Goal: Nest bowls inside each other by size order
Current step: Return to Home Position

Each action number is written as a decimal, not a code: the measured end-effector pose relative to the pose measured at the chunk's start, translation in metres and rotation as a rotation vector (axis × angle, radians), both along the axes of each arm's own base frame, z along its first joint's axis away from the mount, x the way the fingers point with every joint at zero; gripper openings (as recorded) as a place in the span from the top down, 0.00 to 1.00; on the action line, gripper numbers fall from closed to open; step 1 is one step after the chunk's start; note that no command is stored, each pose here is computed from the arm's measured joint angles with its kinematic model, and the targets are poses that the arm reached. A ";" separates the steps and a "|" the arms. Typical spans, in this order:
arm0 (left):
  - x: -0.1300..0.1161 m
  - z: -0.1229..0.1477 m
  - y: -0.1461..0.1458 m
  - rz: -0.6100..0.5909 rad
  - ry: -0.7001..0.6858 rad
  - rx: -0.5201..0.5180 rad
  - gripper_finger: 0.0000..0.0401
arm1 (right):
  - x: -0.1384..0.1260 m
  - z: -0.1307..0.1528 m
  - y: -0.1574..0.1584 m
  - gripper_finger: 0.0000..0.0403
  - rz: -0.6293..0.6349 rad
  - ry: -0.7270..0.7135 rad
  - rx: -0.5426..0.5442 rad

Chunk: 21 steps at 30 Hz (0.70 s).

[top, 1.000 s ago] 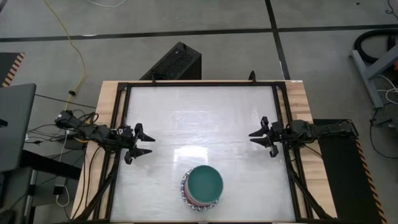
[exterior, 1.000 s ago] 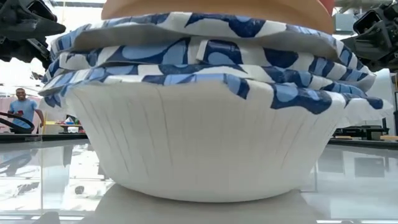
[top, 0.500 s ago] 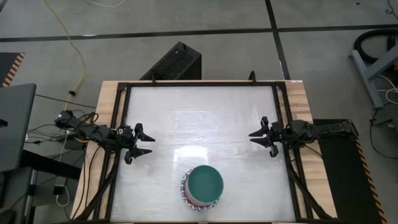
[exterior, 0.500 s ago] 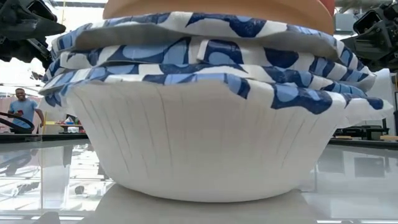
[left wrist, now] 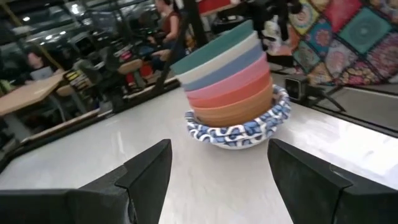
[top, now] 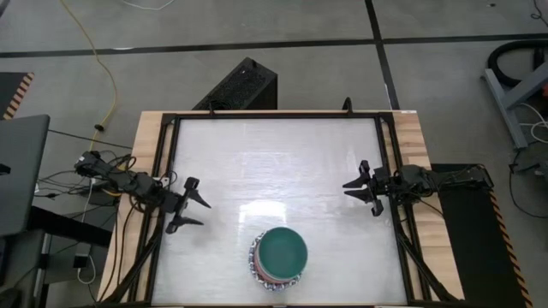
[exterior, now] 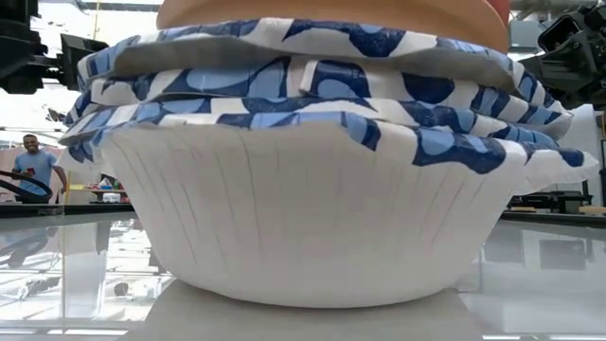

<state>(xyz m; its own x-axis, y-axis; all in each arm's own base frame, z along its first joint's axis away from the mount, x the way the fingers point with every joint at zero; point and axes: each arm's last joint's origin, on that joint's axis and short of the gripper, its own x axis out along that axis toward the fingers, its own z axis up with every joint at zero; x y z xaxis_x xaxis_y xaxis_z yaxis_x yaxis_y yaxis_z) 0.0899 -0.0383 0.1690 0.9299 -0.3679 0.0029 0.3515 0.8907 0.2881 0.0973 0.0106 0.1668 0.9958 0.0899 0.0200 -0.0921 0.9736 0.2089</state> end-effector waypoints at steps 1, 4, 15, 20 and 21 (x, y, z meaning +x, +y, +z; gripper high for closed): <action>0.000 0.000 0.000 0.011 0.002 -0.010 0.36 | 0.000 0.000 0.000 0.70 0.000 0.000 0.000; 0.000 0.000 0.001 0.028 0.008 -0.032 0.36 | 0.000 0.000 0.000 0.70 0.000 0.000 0.000; 0.000 0.000 0.001 0.029 0.008 -0.034 0.36 | 0.000 0.000 0.000 0.70 0.000 0.000 0.000; 0.000 0.000 0.001 0.029 0.008 -0.034 0.36 | 0.000 0.000 0.000 0.70 0.000 0.000 0.000; 0.000 0.000 0.001 0.029 0.008 -0.034 0.36 | 0.000 0.000 0.000 0.70 0.000 0.000 0.000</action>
<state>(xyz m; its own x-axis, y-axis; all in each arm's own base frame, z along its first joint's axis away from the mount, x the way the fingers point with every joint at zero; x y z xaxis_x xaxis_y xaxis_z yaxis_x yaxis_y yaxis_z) 0.0902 -0.0375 0.1694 0.9403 -0.3403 0.0070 0.3274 0.9098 0.2551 0.0973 0.0106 0.1667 0.9958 0.0897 0.0196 -0.0918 0.9735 0.2093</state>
